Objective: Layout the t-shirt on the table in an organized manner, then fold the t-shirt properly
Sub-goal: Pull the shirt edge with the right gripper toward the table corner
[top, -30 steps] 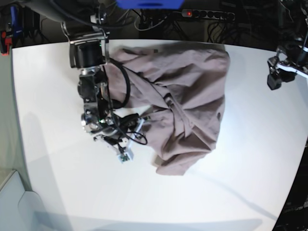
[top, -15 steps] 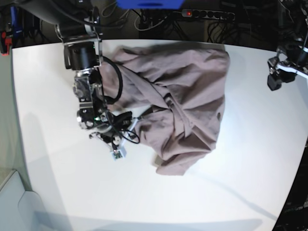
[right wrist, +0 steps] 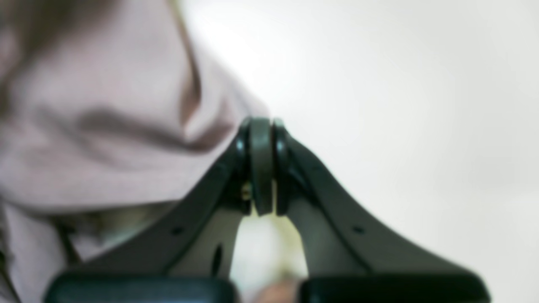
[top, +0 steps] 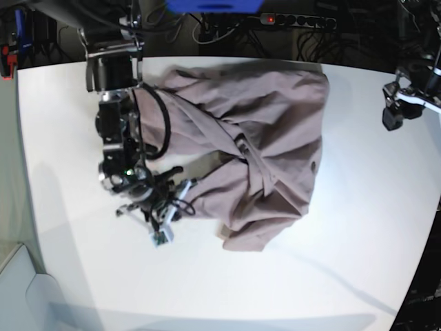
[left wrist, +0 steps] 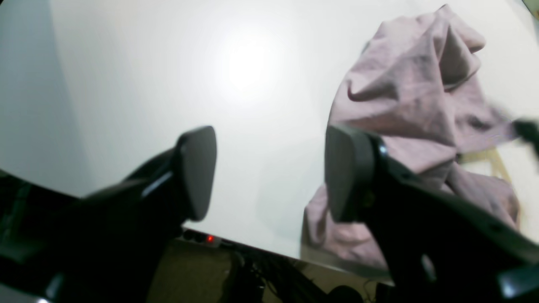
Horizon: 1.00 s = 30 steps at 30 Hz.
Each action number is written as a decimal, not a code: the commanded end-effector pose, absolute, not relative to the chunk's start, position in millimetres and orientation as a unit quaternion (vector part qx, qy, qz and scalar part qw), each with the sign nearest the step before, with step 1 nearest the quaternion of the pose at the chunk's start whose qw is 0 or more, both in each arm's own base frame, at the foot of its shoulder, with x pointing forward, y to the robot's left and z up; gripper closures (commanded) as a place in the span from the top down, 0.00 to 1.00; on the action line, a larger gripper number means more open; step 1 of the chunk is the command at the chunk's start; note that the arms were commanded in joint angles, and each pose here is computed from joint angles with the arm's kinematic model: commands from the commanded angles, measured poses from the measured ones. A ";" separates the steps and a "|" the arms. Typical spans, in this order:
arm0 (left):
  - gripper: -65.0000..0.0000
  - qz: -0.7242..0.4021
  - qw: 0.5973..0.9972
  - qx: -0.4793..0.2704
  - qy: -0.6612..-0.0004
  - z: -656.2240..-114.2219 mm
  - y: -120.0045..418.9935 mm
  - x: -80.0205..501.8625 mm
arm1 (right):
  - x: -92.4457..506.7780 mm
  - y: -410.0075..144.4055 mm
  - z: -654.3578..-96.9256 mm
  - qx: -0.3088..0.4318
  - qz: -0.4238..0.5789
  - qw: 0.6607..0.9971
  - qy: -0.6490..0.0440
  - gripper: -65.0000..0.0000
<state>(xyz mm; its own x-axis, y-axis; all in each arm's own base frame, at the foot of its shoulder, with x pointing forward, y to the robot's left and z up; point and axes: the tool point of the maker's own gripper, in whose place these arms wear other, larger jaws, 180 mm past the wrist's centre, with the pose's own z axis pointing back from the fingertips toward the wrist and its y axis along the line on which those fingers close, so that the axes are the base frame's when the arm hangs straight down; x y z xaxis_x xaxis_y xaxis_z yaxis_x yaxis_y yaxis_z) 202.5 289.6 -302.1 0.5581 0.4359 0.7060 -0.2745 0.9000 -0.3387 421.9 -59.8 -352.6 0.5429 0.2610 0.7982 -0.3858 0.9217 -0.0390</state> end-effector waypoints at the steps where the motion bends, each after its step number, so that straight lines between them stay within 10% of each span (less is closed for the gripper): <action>1: 0.61 0.195 0.871 -0.092 -0.441 -291.7 292.1 206.1 | 442.0 -65.3 -315.4 0.062 0.184 0.852 -0.487 0.00; 16: 0.61 0.195 0.872 -0.091 -0.439 -292.1 292.3 205.4 | 528.2 -175.7 -141.5 -0.032 0.087 0.782 -0.617 0.00; 25: 0.61 0.194 0.872 -0.091 -0.440 -291.8 292.6 205.5 | 526.5 -229.2 -210.8 -0.043 0.047 0.839 -0.540 0.00; 30: 0.61 0.193 0.872 -0.092 -0.439 -291.8 291.9 206.2 | 502.6 -234.7 -261.6 -0.040 0.038 0.866 -0.497 0.27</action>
<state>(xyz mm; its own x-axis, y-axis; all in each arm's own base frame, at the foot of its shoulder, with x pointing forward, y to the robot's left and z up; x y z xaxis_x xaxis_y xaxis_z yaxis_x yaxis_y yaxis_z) 201.2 290.8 -302.6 0.5623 0.4318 0.7052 -0.2761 0.9020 -0.3320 489.5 -231.9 -291.2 0.5723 0.1092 0.8127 -0.0424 0.9937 -0.1037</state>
